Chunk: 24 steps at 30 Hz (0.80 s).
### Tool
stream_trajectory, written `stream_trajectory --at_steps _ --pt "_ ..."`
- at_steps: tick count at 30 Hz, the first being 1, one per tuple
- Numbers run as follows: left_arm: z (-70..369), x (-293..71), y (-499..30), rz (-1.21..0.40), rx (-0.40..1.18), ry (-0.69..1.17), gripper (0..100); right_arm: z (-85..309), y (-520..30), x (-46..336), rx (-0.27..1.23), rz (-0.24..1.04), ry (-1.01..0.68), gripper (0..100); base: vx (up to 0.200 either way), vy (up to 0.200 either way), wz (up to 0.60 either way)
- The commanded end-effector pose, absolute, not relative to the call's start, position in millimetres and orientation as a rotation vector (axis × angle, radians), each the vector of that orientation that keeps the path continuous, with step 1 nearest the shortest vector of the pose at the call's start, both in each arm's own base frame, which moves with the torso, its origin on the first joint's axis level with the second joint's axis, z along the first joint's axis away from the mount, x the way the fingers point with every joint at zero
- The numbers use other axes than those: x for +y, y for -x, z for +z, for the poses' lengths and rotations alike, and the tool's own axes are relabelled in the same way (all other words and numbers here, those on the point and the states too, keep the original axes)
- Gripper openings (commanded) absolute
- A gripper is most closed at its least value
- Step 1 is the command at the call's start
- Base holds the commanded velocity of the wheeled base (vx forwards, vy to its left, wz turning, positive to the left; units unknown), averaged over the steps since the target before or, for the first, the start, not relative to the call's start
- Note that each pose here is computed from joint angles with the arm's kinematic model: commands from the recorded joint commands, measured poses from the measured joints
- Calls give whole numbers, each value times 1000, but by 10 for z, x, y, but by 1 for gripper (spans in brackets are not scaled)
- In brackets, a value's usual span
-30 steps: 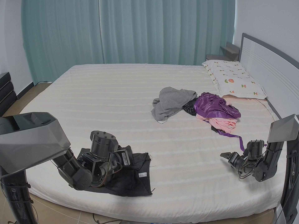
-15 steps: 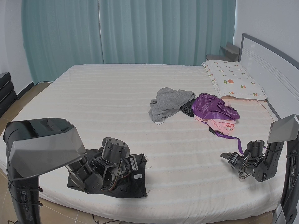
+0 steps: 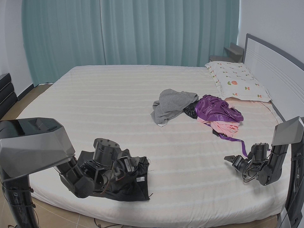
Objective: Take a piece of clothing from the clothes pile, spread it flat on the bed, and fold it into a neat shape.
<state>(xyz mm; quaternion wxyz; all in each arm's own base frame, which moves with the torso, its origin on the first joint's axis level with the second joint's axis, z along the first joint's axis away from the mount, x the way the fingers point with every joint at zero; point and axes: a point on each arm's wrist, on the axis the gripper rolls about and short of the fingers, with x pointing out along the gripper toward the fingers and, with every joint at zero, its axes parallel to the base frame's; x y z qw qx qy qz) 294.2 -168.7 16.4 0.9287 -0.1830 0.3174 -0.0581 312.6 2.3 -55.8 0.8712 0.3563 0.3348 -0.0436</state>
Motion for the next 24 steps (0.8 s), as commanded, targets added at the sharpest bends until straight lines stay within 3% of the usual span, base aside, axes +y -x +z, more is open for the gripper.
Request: stream_trajectory --at_steps 1,8,21,24 --pt "112 -1326 -2817 -62 679 408 100 -563 -3124 23 702 -91 -744 100 0 0 0" --pt "34 -1004 -2649 -24 682 501 100 -563 -3124 23 702 -92 -745 100 0 0 0" --pt "-68 -778 -2690 53 726 653 100 -565 -3123 23 703 -89 -733 100 0 0 0" --pt "-68 -702 -2702 61 738 714 100 -592 -3122 27 710 -91 -724 100 0 200 0"
